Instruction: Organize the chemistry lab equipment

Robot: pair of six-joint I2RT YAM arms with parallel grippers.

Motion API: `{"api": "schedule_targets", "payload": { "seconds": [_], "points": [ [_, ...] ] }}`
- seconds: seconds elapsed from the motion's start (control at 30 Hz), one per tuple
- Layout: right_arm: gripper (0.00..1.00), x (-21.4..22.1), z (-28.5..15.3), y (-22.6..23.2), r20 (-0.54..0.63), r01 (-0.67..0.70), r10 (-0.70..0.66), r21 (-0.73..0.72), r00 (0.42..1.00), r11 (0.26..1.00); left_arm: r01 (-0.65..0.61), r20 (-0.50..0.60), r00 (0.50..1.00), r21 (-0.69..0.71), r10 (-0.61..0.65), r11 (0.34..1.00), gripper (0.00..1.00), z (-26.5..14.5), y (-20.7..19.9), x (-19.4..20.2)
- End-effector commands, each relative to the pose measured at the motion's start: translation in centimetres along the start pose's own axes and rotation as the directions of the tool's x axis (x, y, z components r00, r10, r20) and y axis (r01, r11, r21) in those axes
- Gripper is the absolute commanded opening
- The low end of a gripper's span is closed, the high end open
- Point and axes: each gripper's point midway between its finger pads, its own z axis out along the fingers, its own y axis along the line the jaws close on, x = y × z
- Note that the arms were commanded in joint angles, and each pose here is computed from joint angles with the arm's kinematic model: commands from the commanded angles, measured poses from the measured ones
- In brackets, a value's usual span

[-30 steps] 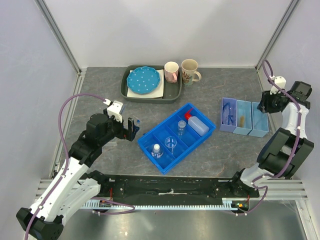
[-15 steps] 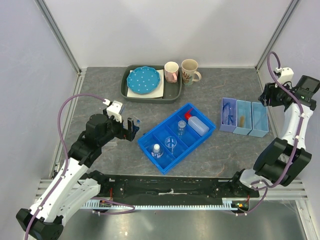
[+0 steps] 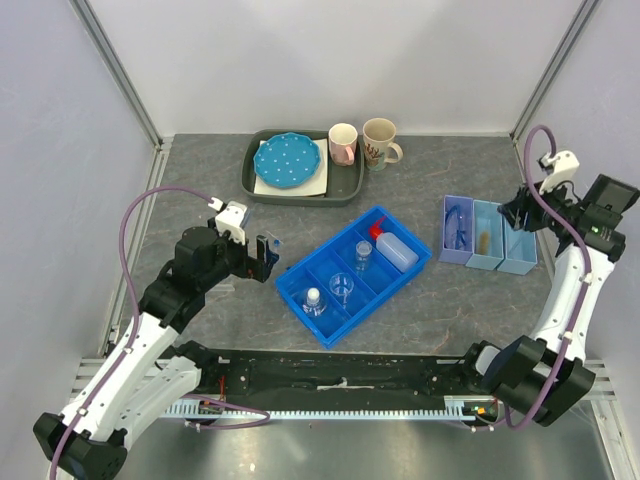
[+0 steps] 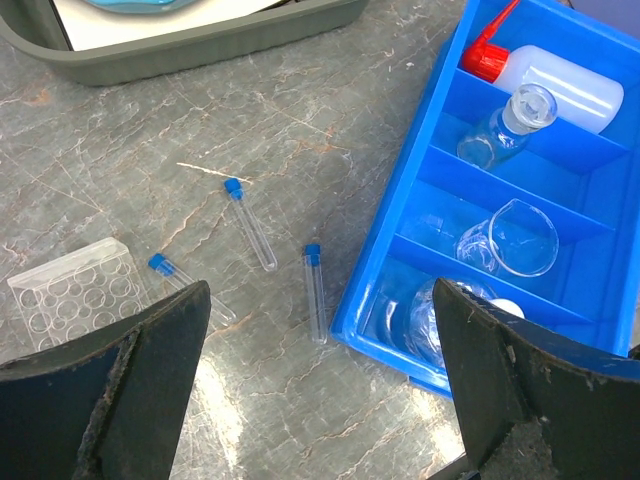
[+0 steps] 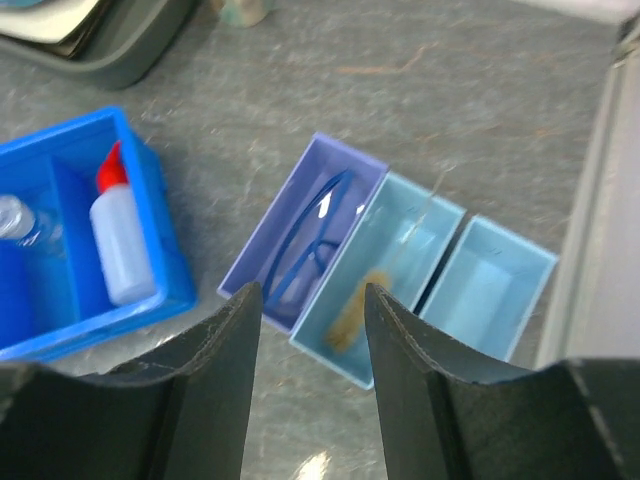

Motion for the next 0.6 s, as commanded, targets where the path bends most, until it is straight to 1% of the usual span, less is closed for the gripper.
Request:
{"api": "schedule_targets", "payload": {
  "seconds": [0.0,0.03,0.07,0.17,0.2,0.3,0.43,0.57],
  "points": [
    [0.53,3.1,-0.1,3.5,-0.048,0.004,-0.012,-0.154,0.999,0.988,-0.032,0.052,0.998,-0.033,0.033,0.999,0.98,0.1,0.7,-1.2],
    [0.53,3.9,-0.1,3.5,-0.062,0.042,-0.053,-0.163,0.997,0.986,-0.032,0.057,0.998,-0.036,0.034,0.999,0.98,0.0,0.7,-1.3],
    [0.52,4.8,-0.2,3.8,-0.091,0.034,-0.051,-0.178,0.995,0.984,-0.033,0.060,0.998,-0.042,0.036,0.999,0.98,0.0,0.8,-1.3],
    [0.46,6.9,-0.4,3.1,-0.179,0.066,-0.097,-0.167,0.979,0.984,-0.032,0.063,0.997,-0.054,0.036,0.998,0.98,-0.1,1.0,-1.3],
    [0.40,7.9,-0.4,2.5,-0.231,0.064,-0.099,-0.156,0.968,0.986,-0.034,0.061,0.997,-0.053,0.037,0.998,0.98,0.0,1.0,-1.3],
    [0.31,9.7,-0.8,1.8,-0.324,0.080,-0.134,-0.173,0.937,0.982,-0.036,0.056,0.998,-0.044,0.038,0.998,0.98,0.1,0.9,-1.3],
    [0.25,11.2,-1.3,0.9,-0.406,0.082,-0.145,-0.168,0.902,0.982,-0.038,0.063,0.997,-0.039,0.040,0.999,0.98,0.0,0.8,-1.5],
    [0.22,11.8,-1.5,0.0,-0.440,0.077,-0.136,-0.148,0.887,0.986,-0.039,0.070,0.997,-0.028,0.041,0.999,0.98,-0.2,0.6,-1.5]
  ]
}}
